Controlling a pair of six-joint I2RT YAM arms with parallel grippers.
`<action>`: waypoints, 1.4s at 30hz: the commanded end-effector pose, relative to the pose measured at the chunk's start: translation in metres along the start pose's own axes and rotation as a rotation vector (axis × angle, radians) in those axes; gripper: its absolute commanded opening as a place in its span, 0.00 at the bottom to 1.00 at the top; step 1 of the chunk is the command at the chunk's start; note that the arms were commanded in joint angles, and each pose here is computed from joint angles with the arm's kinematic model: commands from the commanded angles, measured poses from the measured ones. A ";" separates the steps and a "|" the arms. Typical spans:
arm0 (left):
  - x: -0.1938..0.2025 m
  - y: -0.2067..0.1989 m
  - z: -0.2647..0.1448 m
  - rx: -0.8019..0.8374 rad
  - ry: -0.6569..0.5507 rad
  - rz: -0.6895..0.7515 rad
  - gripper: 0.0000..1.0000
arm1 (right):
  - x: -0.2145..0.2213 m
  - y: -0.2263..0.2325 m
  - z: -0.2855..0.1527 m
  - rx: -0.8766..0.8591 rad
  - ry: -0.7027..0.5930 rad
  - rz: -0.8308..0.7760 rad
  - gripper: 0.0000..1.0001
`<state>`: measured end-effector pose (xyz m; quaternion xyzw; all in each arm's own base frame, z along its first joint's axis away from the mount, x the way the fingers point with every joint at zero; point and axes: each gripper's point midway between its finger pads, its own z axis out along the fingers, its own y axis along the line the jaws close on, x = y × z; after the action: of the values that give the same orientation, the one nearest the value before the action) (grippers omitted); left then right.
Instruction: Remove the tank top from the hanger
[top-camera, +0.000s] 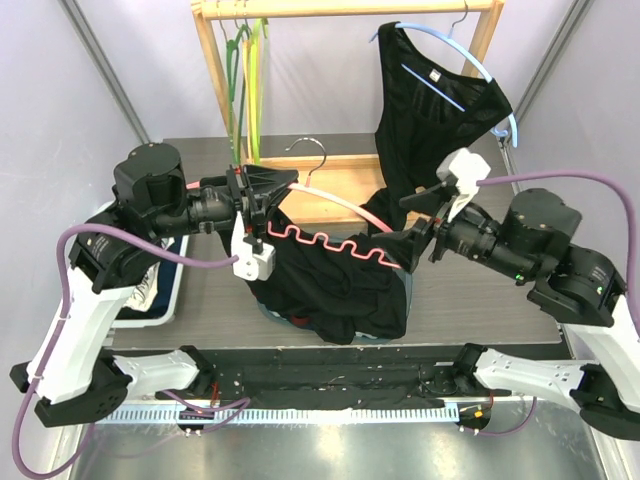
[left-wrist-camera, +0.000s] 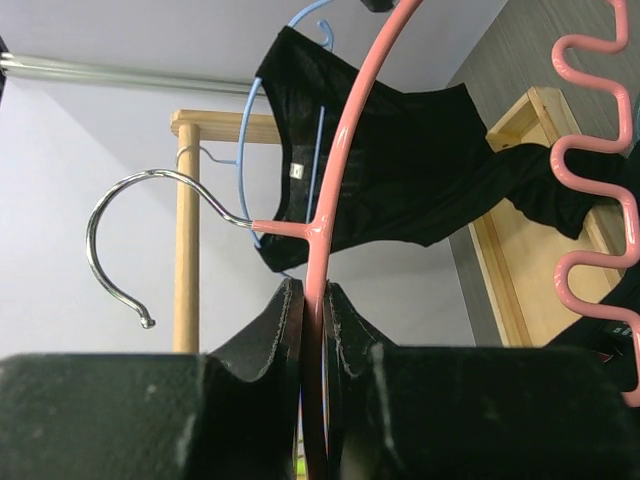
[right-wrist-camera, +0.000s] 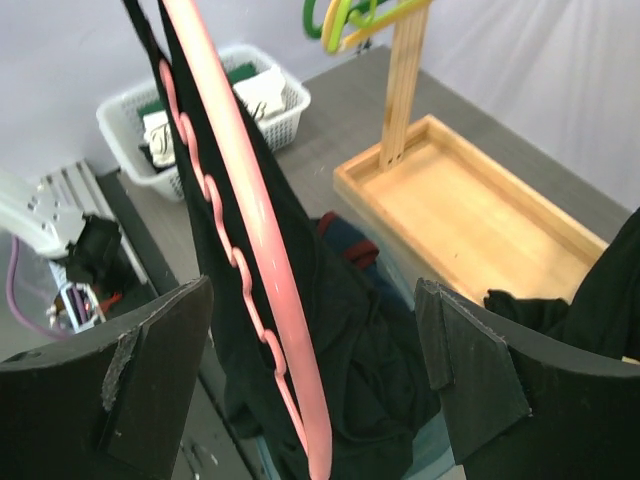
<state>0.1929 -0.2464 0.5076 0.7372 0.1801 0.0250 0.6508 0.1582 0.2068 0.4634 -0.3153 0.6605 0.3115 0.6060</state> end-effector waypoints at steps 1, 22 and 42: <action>-0.021 0.019 -0.013 -0.066 -0.056 0.103 0.00 | -0.014 0.017 -0.017 -0.105 -0.069 -0.038 0.90; -0.033 0.027 -0.018 -0.081 -0.098 0.135 0.00 | 0.014 0.027 0.023 -0.163 0.061 0.001 0.44; 0.001 0.015 -0.006 -0.297 0.010 -0.981 0.30 | -0.004 -0.041 -0.062 0.235 0.027 -0.045 0.01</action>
<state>0.2014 -0.2451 0.5282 0.5472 0.4270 -0.1764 0.6979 0.1524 0.1622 0.4223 -0.2996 0.7289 0.2358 0.5686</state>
